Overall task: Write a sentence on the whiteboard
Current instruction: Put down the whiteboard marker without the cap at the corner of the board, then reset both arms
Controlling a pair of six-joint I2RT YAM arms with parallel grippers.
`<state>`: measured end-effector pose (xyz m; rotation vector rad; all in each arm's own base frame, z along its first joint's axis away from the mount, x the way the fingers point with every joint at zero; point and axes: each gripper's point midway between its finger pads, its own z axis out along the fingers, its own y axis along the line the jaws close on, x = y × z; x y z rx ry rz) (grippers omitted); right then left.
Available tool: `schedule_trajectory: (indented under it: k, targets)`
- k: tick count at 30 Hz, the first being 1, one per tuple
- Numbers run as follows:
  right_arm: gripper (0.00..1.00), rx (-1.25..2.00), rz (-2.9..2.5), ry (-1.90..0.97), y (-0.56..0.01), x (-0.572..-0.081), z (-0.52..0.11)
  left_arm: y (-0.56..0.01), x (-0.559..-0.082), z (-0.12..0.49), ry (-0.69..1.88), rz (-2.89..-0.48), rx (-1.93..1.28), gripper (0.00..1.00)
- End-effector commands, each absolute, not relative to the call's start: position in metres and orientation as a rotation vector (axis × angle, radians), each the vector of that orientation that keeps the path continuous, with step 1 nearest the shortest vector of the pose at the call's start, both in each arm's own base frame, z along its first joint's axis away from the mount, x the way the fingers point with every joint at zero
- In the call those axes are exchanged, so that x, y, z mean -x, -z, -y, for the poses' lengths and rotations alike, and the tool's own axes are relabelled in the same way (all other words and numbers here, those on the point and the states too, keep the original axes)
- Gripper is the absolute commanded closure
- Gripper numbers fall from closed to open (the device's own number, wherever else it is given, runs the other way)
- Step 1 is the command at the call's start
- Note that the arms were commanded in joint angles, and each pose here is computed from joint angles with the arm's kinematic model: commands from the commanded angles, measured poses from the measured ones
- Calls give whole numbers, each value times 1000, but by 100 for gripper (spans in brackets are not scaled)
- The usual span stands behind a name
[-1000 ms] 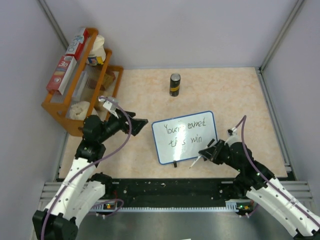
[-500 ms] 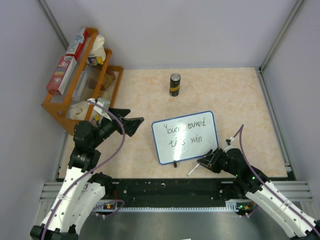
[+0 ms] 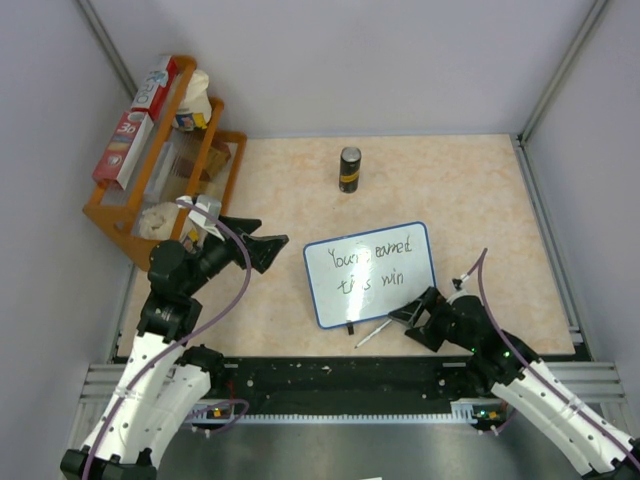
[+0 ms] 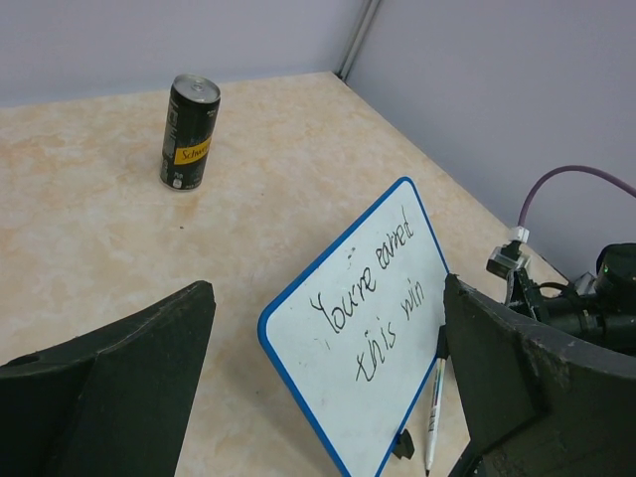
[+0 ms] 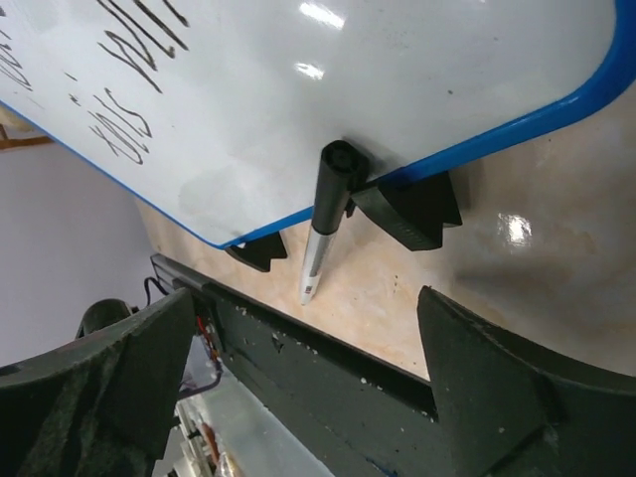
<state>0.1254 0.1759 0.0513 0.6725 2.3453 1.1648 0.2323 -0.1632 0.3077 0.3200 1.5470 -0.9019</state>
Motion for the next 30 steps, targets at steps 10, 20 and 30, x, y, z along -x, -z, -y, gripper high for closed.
schedule_trajectory:
  k: [10,20,30]
  targets:
    - [1,-400,-2140,-1096,-140,-153,-172,-307,-243,161,889,-1569,-268,1]
    - [1,-129,-1961,-621,-206,-199,-129,-263,-271,133,713,-1738,-65,1]
    - [1,-332,-1763,-260,-226,-233,-67,-224,-286,102,511,-1827,67,1]
